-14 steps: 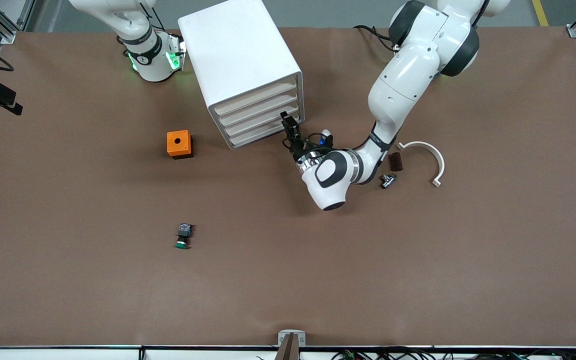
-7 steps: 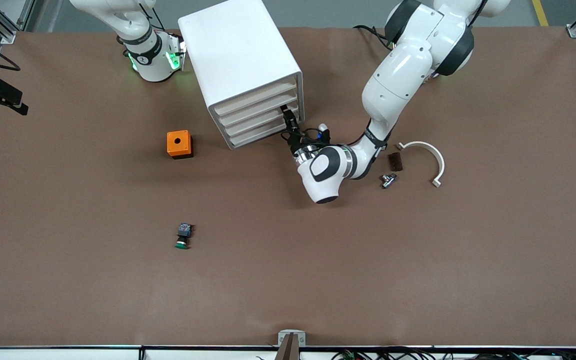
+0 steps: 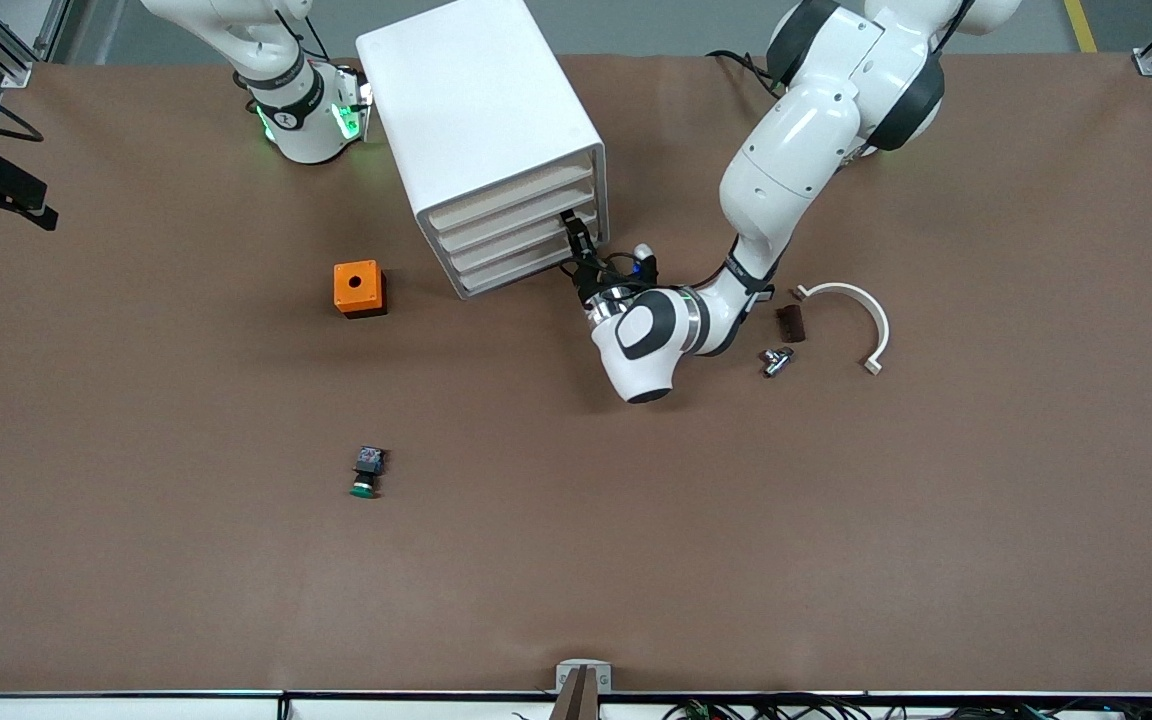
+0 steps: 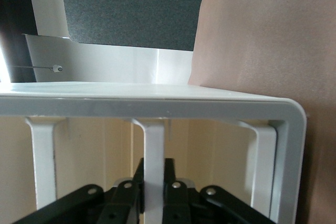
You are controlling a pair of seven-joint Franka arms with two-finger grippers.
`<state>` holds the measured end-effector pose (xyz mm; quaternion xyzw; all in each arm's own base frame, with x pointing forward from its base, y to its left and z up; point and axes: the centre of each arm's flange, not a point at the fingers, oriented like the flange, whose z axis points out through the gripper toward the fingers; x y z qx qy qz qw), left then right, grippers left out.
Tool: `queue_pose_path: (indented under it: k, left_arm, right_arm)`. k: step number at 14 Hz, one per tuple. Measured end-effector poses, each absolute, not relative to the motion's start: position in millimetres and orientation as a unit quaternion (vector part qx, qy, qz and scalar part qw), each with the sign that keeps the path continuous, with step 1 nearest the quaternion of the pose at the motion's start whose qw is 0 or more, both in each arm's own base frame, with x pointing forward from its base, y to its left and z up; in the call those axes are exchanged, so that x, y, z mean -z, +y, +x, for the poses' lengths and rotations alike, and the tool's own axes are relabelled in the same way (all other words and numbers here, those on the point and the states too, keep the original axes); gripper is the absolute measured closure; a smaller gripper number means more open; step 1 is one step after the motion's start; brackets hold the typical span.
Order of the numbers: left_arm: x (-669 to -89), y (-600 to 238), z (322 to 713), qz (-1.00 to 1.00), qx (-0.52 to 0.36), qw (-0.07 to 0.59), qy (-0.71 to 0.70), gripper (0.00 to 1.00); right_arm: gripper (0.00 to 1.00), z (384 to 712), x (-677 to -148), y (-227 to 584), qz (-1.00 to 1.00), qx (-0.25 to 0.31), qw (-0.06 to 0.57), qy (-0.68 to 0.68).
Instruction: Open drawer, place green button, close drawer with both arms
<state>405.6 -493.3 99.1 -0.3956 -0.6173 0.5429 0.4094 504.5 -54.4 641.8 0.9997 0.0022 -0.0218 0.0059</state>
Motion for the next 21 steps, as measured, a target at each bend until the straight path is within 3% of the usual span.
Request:
queue_pose_path:
  k: [7, 12, 21]
  left_arm:
    - [-99.5, -485.2, 417.6, -0.389, -0.542, 0.404, -0.626, 0.89]
    - [-102.4, -458.5, 451.7, -0.368, -0.557, 0.382, -0.640, 0.88]
    - [-106.1, -414.7, 504.3, -0.335, -0.574, 0.334, -0.668, 0.84]
  right_arm:
    - [0.00, 504.7, -641.8, -53.1, 1.000, 0.022, 0.006, 0.003]
    - [0.00, 504.3, -646.4, -52.6, 1.000, 0.025, 0.006, 0.003]
    - [0.00, 588.6, -508.4, -54.6, 0.993, 0.104, 0.002, 0.057]
